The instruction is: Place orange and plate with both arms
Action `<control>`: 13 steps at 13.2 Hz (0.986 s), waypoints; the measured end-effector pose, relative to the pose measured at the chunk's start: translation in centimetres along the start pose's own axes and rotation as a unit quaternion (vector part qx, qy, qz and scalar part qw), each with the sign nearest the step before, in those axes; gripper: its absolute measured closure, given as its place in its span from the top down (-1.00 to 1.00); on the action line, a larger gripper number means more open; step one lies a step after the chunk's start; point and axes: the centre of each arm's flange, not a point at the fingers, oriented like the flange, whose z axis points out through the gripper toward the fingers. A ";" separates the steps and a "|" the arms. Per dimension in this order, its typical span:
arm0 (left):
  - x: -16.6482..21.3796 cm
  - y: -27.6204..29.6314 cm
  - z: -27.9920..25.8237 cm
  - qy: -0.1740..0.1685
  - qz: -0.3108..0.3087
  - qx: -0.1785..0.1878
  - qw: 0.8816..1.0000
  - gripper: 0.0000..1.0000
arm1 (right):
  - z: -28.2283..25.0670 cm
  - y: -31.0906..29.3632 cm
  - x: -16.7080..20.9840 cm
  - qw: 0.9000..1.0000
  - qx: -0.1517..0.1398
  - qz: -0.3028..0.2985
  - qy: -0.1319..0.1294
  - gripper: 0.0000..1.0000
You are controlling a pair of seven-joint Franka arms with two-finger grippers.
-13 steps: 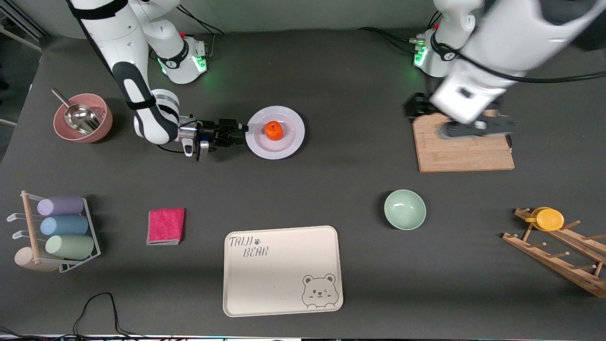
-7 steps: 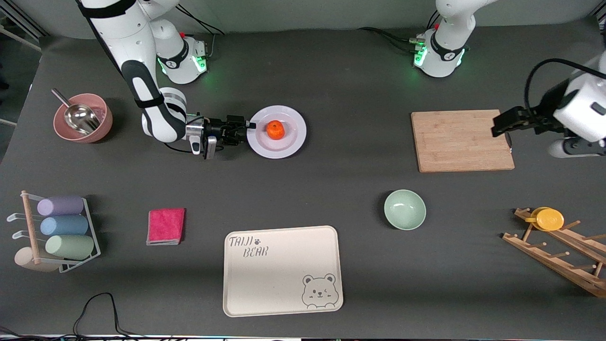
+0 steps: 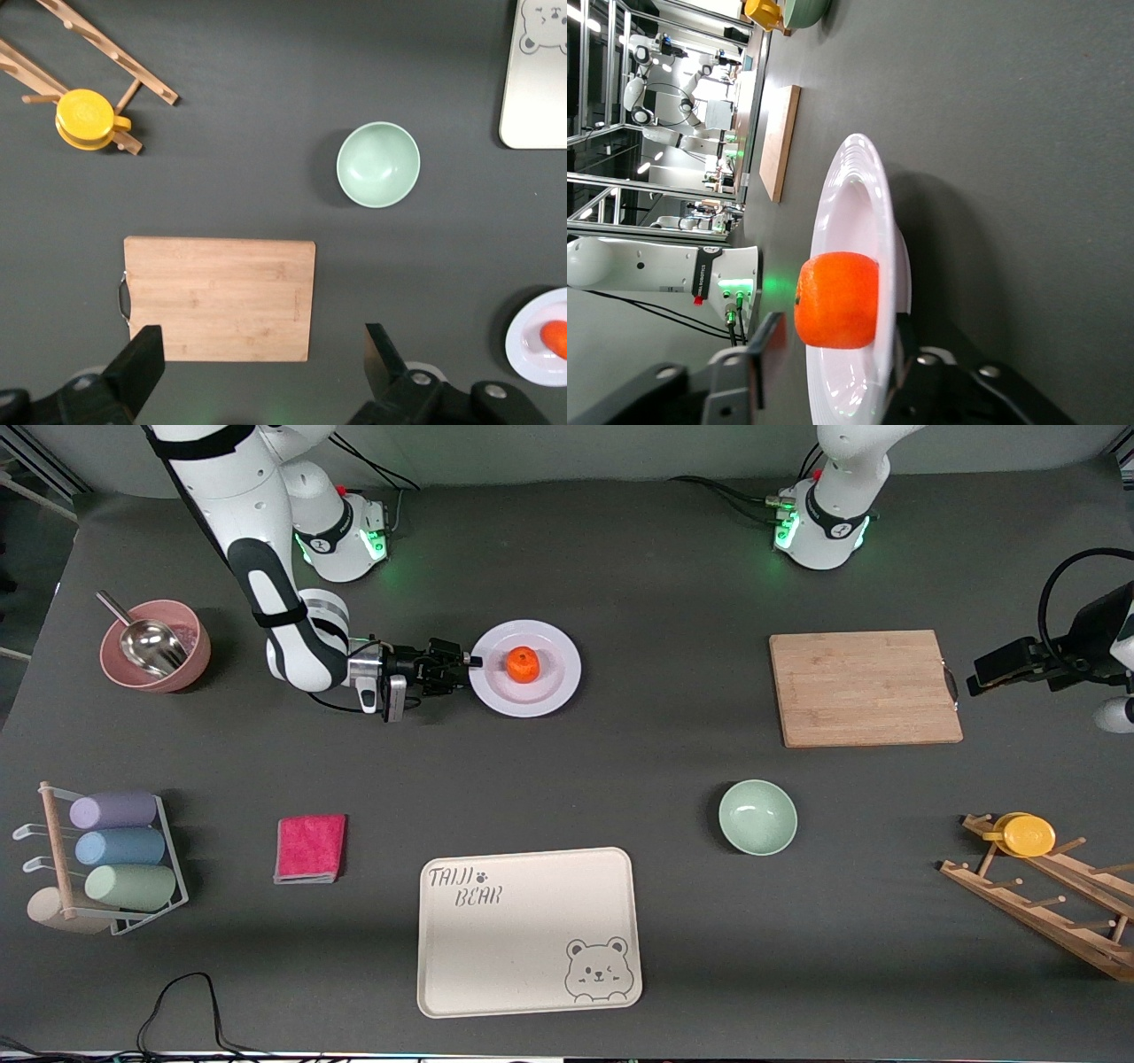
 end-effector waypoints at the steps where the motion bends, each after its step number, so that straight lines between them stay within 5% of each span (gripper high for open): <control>1: 0.3 -0.4 0.6 0.004 -0.001 0.001 1.000 1.00 | 0.0 0.0 0.0 1.000 0.000 -0.004 0.000 0.03; 4: 0.5 -1.8 2.2 0.016 0.002 0.011 1.000 1.00 | 0.1 0.4 -0.4 1.000 0.000 -0.010 -0.003 -0.23; 13: -1.6 -2.9 1.3 0.034 0.021 0.031 0.999 1.00 | 0.7 1.7 -1.5 1.000 0.009 -0.020 -0.002 -0.27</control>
